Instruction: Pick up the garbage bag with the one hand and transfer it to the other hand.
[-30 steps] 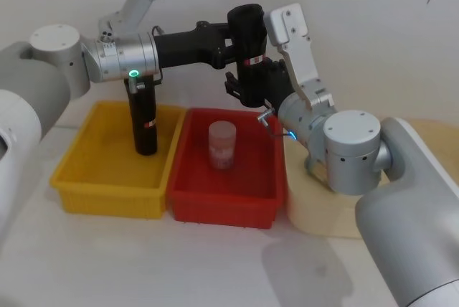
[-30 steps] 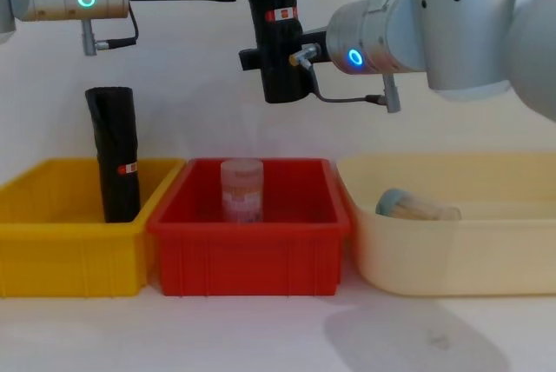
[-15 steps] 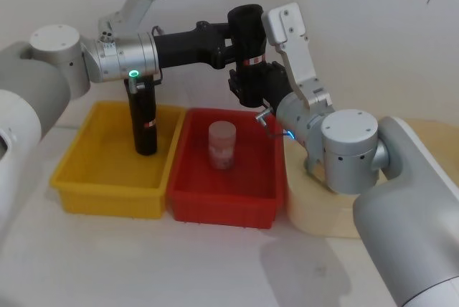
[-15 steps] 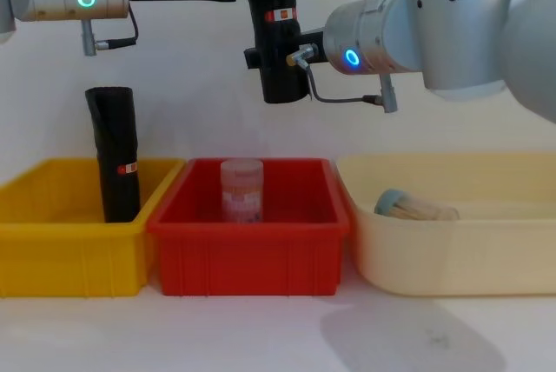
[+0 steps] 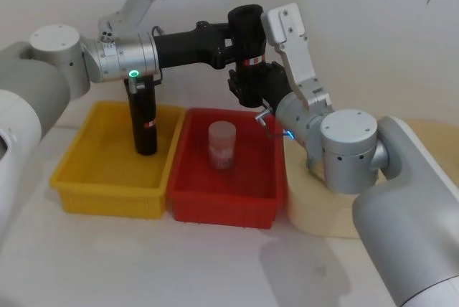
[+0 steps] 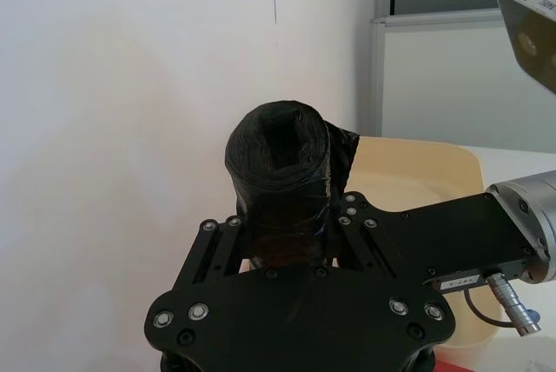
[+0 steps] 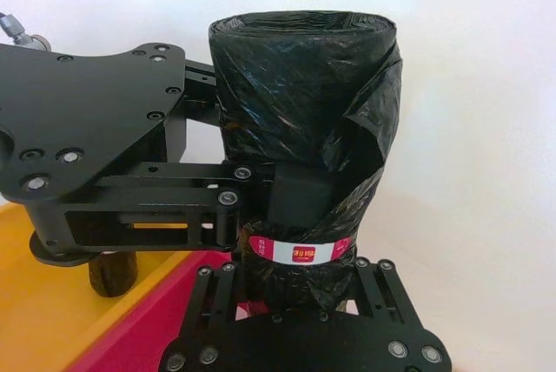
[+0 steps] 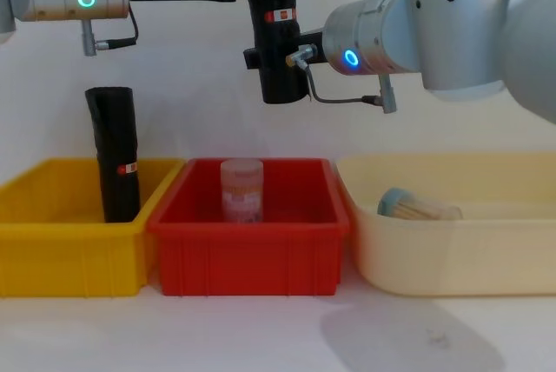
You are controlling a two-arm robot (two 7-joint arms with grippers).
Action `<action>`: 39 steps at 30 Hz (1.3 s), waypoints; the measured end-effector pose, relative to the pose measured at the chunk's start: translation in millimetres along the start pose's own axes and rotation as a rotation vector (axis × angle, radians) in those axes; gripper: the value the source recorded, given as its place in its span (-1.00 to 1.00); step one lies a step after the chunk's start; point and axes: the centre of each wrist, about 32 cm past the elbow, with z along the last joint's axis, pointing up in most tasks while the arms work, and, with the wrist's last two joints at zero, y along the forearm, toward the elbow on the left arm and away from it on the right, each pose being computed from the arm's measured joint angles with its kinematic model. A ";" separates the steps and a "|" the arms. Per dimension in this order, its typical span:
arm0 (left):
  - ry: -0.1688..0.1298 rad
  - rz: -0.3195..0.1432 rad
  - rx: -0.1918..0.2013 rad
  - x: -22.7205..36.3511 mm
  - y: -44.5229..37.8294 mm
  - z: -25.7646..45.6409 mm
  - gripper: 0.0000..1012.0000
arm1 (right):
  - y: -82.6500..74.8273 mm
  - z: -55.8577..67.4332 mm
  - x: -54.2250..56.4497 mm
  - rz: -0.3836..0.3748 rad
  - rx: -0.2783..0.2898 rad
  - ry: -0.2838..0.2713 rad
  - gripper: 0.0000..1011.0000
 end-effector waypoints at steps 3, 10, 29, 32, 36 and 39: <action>0.000 0.000 0.000 0.0 0.0 0.0 -0.16 | 0.1 -0.1 -0.1 0.000 -0.001 0.000 0.12; 0.000 0.000 0.000 0.0 0.0 0.0 0.29 | 0.2 0.0 -0.3 0.001 -0.001 0.000 0.12; 0.000 0.000 0.000 0.0 0.0 0.0 0.98 | -8.6 -3.9 32.0 -0.112 0.009 0.027 0.12; 0.000 0.000 0.000 0.0 0.0 0.0 0.98 | -13.9 -7.3 45.5 -0.143 0.008 0.028 0.12; 0.000 0.000 0.000 0.0 0.0 0.0 0.98 | -25.4 -14.7 66.1 -0.182 0.004 0.026 0.12; 0.000 0.000 0.000 0.0 0.0 0.0 0.98 | -33.0 -18.5 77.0 -0.195 0.005 0.025 0.12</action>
